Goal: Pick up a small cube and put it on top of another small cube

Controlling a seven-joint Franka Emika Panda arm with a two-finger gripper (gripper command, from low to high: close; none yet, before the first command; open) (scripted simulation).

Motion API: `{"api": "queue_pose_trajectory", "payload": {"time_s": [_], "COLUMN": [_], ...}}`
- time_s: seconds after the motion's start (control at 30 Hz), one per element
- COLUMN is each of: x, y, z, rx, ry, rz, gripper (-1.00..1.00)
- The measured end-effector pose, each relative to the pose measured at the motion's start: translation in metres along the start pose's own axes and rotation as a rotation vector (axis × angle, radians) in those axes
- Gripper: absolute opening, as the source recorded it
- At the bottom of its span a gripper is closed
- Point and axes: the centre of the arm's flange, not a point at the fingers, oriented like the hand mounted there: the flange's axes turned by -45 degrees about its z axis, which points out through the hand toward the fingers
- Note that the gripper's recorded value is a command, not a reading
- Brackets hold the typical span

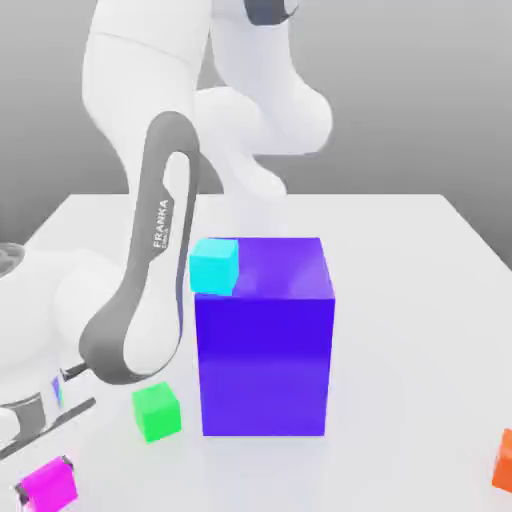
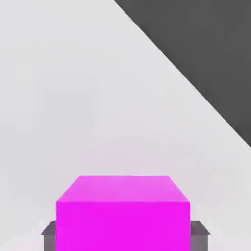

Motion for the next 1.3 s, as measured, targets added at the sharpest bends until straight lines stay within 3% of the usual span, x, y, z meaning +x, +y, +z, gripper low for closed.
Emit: {"api": "queue_pose_trajectory", "payload": {"time_s": [0.23, 0.8, 1.3], "x": [0.004, 0.002, 0.012], "y": [0.001, -0.048, -0.079], "z": [-0.059, -0.022, -0.041], "rx": [0.005, 0.206, 0.275], "ry": [0.011, 0.049, 0.05], "rz": [-0.003, 0.505, 0.932], "gripper": [-1.0, -1.0, -1.0]}}
